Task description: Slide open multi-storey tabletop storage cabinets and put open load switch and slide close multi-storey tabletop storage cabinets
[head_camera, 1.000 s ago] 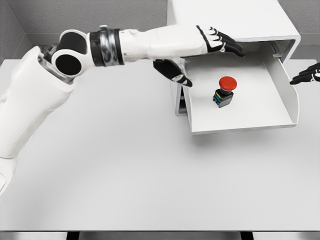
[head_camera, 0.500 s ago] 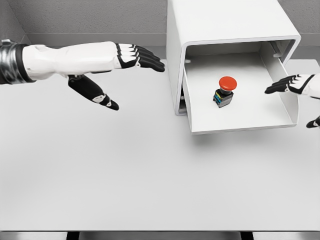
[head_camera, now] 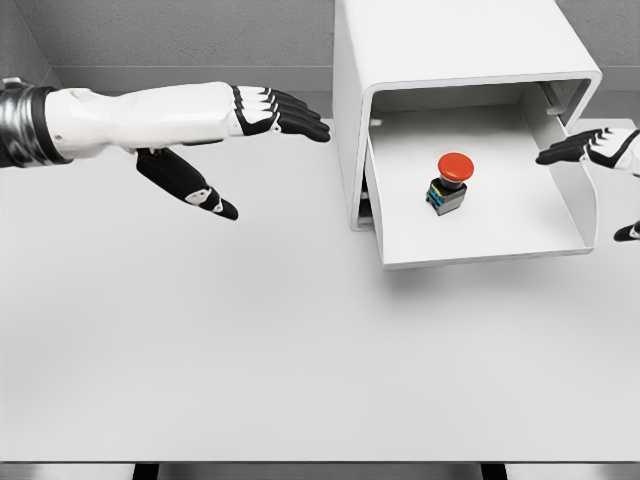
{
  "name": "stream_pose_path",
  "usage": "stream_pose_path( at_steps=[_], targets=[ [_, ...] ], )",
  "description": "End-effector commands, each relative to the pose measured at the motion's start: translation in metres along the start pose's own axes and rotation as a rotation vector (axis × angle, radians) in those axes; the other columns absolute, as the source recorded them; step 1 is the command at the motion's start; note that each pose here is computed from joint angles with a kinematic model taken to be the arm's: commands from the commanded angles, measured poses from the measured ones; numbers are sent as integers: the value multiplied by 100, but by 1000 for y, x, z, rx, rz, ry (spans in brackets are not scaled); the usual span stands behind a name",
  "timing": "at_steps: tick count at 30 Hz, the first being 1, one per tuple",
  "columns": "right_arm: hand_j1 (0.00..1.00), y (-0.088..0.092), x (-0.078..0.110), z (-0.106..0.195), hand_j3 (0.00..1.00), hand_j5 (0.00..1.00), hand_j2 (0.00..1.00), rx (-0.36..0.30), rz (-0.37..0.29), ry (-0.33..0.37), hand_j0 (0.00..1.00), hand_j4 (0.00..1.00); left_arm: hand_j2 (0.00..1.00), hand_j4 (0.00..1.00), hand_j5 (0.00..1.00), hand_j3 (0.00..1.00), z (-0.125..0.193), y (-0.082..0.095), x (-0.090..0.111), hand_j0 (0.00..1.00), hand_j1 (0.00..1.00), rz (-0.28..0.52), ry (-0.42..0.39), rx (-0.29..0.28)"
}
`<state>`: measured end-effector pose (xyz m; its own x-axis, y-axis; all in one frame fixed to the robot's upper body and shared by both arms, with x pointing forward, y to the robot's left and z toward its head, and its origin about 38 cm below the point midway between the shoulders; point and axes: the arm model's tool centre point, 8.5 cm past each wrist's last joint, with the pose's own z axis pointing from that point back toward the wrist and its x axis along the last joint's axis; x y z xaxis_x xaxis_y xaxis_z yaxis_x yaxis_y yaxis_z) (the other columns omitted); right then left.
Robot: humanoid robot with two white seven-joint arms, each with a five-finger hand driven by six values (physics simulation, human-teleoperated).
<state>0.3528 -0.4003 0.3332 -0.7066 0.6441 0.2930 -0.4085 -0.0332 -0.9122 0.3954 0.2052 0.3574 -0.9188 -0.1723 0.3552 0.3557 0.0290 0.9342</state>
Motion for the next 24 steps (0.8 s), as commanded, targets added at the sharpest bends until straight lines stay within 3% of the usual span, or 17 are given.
stream_pose_path(
  at_steps=[1,11,17,24],
  targets=[
    [100,-1,1,0,100,100,100,-5,-4,-1,100,100,100,100,100,100,1,1,-1,100,100,6,4,4],
    [100,21,-2,-10,100,100,100,-20,-65,-23,100,100,100,100,100,100,-3,0,-5,100,100,11,4,10],
    [100,23,0,-20,100,100,100,-49,-78,-51,100,100,100,100,100,100,-3,0,-5,100,100,12,2,10],
    [100,37,-2,-21,100,100,100,-24,-108,-46,100,100,100,100,100,100,-3,0,-5,100,100,12,2,10]
  ],
)
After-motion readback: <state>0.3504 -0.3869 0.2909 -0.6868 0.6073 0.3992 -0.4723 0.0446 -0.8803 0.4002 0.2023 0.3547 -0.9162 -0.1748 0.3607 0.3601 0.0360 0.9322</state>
